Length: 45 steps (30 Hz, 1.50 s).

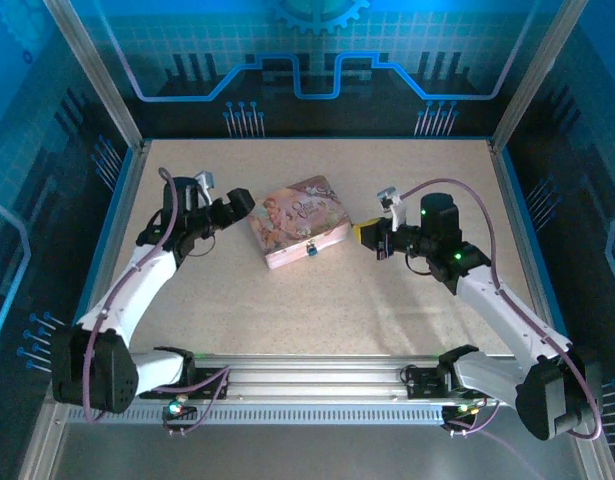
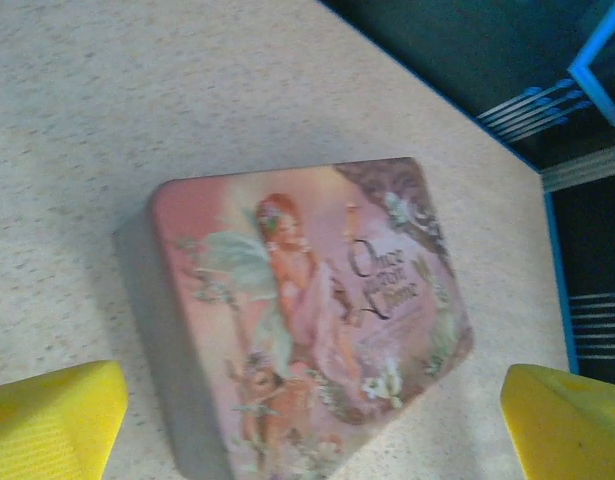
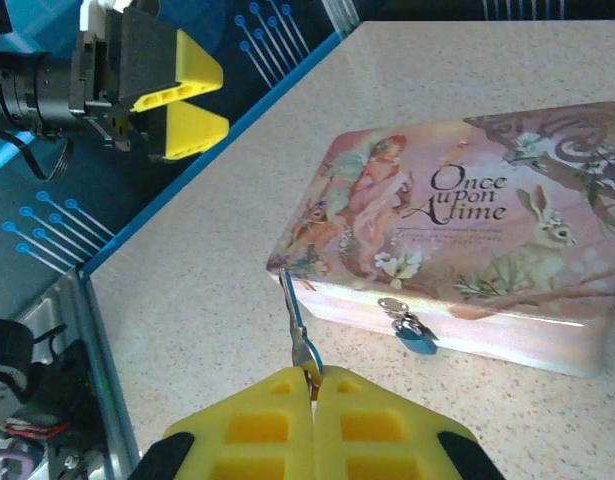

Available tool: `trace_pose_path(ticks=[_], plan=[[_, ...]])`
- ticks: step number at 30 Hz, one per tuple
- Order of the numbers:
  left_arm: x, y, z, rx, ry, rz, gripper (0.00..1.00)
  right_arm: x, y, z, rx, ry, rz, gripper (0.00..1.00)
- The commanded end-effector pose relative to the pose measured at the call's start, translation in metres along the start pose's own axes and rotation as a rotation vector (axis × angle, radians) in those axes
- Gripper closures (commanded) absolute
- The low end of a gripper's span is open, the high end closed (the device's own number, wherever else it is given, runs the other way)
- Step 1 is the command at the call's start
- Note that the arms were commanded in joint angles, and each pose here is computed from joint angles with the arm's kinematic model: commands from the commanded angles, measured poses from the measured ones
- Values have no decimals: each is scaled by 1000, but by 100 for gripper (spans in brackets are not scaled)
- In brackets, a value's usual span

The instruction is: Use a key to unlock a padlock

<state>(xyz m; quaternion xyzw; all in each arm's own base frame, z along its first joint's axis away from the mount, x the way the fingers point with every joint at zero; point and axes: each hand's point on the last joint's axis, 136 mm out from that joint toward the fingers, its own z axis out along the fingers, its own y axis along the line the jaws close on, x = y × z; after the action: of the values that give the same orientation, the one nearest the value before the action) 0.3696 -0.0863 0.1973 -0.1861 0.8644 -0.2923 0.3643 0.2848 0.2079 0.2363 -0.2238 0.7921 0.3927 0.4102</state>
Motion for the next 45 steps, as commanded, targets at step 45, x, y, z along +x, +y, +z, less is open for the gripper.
trace_pose_path(ticks=[45], plan=[[-7,-29,199,184,315,-61,24,29,0,-7,51,58,21,100]])
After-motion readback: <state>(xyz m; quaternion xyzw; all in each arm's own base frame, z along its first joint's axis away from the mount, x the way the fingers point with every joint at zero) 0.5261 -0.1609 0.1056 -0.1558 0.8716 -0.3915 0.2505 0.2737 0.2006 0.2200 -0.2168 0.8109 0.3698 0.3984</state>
